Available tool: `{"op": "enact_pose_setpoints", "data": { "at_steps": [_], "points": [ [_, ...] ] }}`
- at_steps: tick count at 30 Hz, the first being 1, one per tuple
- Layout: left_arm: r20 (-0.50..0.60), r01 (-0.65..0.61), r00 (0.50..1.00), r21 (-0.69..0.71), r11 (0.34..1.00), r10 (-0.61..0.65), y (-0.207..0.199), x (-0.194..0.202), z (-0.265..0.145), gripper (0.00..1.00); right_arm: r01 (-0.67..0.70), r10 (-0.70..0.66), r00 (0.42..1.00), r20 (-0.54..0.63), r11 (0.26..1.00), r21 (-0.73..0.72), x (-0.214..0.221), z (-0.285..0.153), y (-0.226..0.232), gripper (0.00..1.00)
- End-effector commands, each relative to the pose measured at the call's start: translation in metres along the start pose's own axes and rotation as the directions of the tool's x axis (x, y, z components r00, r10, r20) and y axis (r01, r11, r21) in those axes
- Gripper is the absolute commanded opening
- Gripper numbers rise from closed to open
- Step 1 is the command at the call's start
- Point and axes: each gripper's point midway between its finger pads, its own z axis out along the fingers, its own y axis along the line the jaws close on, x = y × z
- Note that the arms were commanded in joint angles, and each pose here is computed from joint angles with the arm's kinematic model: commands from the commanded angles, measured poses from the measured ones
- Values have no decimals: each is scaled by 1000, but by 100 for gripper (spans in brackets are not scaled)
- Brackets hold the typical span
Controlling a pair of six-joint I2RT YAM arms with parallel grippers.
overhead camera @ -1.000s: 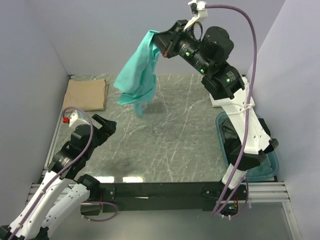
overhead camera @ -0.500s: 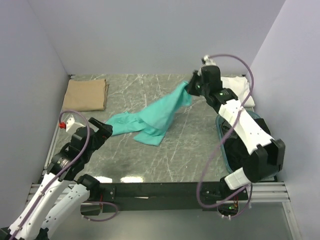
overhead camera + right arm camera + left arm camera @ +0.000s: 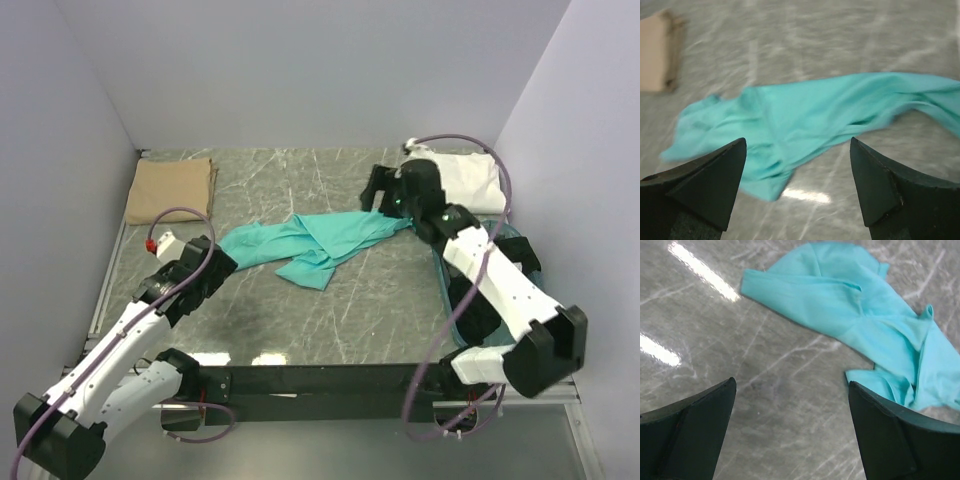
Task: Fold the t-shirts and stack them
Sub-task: Move the tshirt to the center of the board, then flatten the tshirt out
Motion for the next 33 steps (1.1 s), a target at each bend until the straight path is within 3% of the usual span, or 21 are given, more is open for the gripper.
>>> {"op": "enact_pose_setpoints", "data": {
  "at_steps": [1, 3, 4, 9, 12, 20, 24, 30, 33],
  "points": [
    [31, 38, 999, 17, 999, -39, -5, -10, 14, 99, 140, -135, 990, 36, 972, -191, 23, -21, 79, 90],
    [37, 73, 997, -14, 997, -73, 3, -20, 30, 99, 160, -174, 984, -42, 961, -225, 56, -14, 102, 90],
    [-11, 61, 998, 5, 998, -61, 2, -14, 39, 99, 162, -183, 981, -69, 957, -241, 71, -12, 114, 90],
    [-72, 108, 991, -28, 994, -109, 19, -20, 72, 99, 314, -368, 908, -199, 914, -257, 161, 11, 172, 88],
    [-96, 102, 990, -59, 993, -107, 24, -16, 87, 94, 343, -404, 873, -274, 907, -245, 194, 28, 188, 84],
    [-136, 73, 986, -157, 985, -95, 45, -3, 114, 84, 404, -440, 822, -361, 898, -174, 245, 70, 187, 82],
    [-127, 65, 988, -198, 978, -92, 52, -3, 120, 73, 439, -446, 817, -364, 892, -108, 253, 85, 176, 82],
    [-150, 55, 985, -214, 975, -88, 54, 3, 129, 58, 458, -428, 824, -372, 889, -8, 255, 93, 157, 75],
    [-164, 43, 983, -222, 974, -80, 55, 5, 132, 53, 459, -412, 822, -393, 888, 30, 261, 92, 146, 67]
  ]
}}
